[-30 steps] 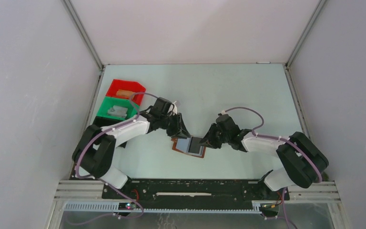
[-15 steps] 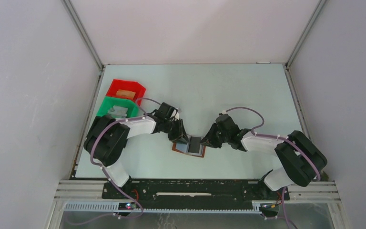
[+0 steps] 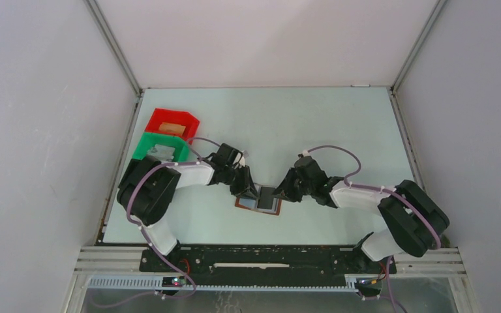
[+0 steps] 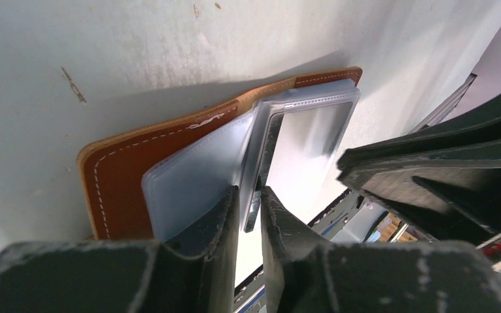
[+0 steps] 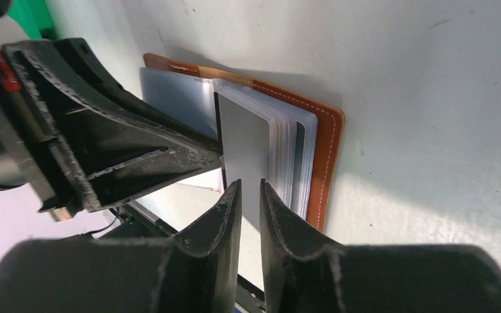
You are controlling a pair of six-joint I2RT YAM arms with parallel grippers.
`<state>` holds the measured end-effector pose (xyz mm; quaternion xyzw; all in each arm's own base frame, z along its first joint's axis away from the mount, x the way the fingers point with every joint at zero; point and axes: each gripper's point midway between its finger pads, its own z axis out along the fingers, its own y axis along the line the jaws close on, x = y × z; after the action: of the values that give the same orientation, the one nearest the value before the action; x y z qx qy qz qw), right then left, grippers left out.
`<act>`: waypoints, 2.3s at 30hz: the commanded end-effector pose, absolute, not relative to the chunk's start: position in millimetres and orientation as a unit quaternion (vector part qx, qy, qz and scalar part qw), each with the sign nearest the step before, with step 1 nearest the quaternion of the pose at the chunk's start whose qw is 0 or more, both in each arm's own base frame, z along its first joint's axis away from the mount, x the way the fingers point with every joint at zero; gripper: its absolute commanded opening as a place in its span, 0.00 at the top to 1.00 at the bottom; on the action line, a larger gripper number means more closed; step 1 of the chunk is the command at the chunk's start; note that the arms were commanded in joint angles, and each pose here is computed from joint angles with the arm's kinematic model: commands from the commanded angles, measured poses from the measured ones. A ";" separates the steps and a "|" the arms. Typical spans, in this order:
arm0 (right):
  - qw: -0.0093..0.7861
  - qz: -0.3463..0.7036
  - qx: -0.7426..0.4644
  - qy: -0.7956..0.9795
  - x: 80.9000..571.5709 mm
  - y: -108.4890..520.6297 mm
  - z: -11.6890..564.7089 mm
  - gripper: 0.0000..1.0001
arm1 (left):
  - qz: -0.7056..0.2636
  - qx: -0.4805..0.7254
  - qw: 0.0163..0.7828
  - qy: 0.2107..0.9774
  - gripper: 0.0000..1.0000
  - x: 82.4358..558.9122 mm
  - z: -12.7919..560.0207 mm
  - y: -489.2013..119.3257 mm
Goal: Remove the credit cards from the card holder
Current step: Remove the credit card from the card holder.
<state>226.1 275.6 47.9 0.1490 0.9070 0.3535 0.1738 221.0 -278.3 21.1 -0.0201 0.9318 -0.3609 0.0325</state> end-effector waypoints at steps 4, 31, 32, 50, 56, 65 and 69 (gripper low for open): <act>0.155 0.366 0.138 0.907 224.8 296.9 37.7 0.77 | -0.366 -0.016 0.037 0.930 0.77 220.3 20.8 -280.0; 0.181 0.327 0.144 0.916 218.4 282.1 33.2 0.77 | -0.375 -0.021 0.037 0.926 0.75 215.9 19.6 -276.2; 0.183 0.325 0.143 0.917 217.8 281.7 33.6 0.77 | -0.376 -0.021 0.035 0.926 0.75 215.5 19.6 -276.5; 0.190 0.311 0.149 0.919 213.8 280.7 32.5 0.77 | -0.382 -0.019 0.032 0.924 0.74 213.8 19.6 -277.4; 0.185 0.295 0.154 0.925 212.8 276.3 23.1 0.77 | -0.384 -0.020 0.032 0.922 0.75 213.7 20.6 -277.5; 0.171 0.285 0.154 0.930 211.1 275.7 9.4 0.77 | -0.387 -0.004 0.035 0.921 0.82 210.5 24.2 -276.0; 0.160 0.284 0.155 0.933 208.8 277.5 1.4 0.77 | -0.391 -0.008 0.040 0.920 0.90 212.9 26.2 -277.5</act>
<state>218.8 287.8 30.9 0.1491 0.9153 0.3266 0.1826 214.8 -277.2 19.2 -0.0164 0.9236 -0.3820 0.0276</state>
